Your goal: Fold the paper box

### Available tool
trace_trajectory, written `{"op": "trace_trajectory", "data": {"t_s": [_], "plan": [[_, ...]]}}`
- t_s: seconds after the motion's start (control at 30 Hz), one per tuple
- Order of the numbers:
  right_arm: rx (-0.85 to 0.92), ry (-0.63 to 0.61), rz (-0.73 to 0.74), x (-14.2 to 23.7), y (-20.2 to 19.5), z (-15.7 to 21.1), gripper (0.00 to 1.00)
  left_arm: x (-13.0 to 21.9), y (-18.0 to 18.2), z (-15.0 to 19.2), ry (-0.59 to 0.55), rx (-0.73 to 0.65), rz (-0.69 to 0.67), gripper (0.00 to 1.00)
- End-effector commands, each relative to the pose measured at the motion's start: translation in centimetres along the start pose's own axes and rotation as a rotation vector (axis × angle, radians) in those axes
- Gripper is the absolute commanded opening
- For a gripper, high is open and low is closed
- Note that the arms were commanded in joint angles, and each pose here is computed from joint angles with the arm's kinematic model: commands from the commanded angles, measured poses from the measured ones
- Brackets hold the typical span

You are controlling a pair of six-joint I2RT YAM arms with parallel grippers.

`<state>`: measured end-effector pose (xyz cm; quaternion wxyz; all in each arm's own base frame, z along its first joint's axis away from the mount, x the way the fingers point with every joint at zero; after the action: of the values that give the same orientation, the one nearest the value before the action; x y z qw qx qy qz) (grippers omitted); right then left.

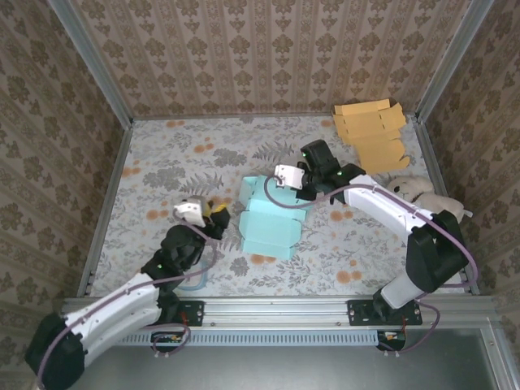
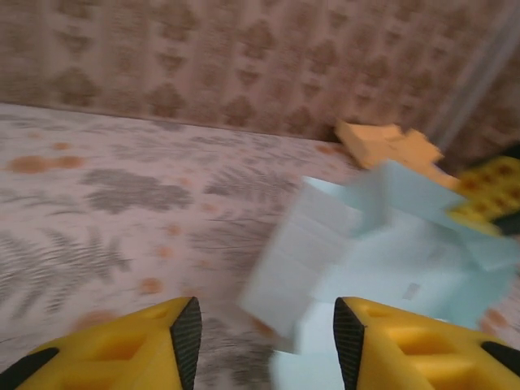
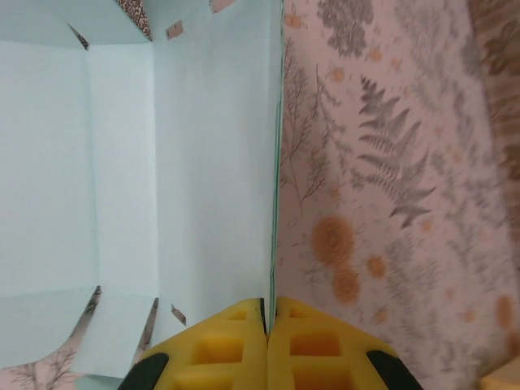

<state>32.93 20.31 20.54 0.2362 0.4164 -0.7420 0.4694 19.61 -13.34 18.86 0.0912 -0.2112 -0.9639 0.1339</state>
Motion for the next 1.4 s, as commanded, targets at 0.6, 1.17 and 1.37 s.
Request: {"op": "trace_trajectory", "data": {"t_s": [0.6, 1.17, 1.37], "plan": [[0.26, 0.056, 0.244, -2.4, 1.0, -1.9, 0.0, -2.3, -1.1, 3.5, 0.122, -0.157, 0.115, 0.89], [0.218, 0.064, 0.177, -2.7, 1.4, -0.5, 0.0, -7.6, 2.3, 4.5, 0.143, -0.175, -0.198, 0.94], [0.198, 0.05, 0.177, -2.6, 1.0, -0.5, 0.0, -5.4, 5.5, 4.4, 0.16, -0.122, -0.349, 0.94]]}}
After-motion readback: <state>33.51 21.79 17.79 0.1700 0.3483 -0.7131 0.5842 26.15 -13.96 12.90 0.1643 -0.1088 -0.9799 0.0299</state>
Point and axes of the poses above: each hand's point on the last joint's axis, 136 mm out from that joint toward the fingers, its own x axis back along the fingers, its own y axis along the line the jaws close on, z = x × y, the point moved 6 cm from there along x, back along the fingers, and after that the axes turned 1 degree about -x, right-handed, at the moved point
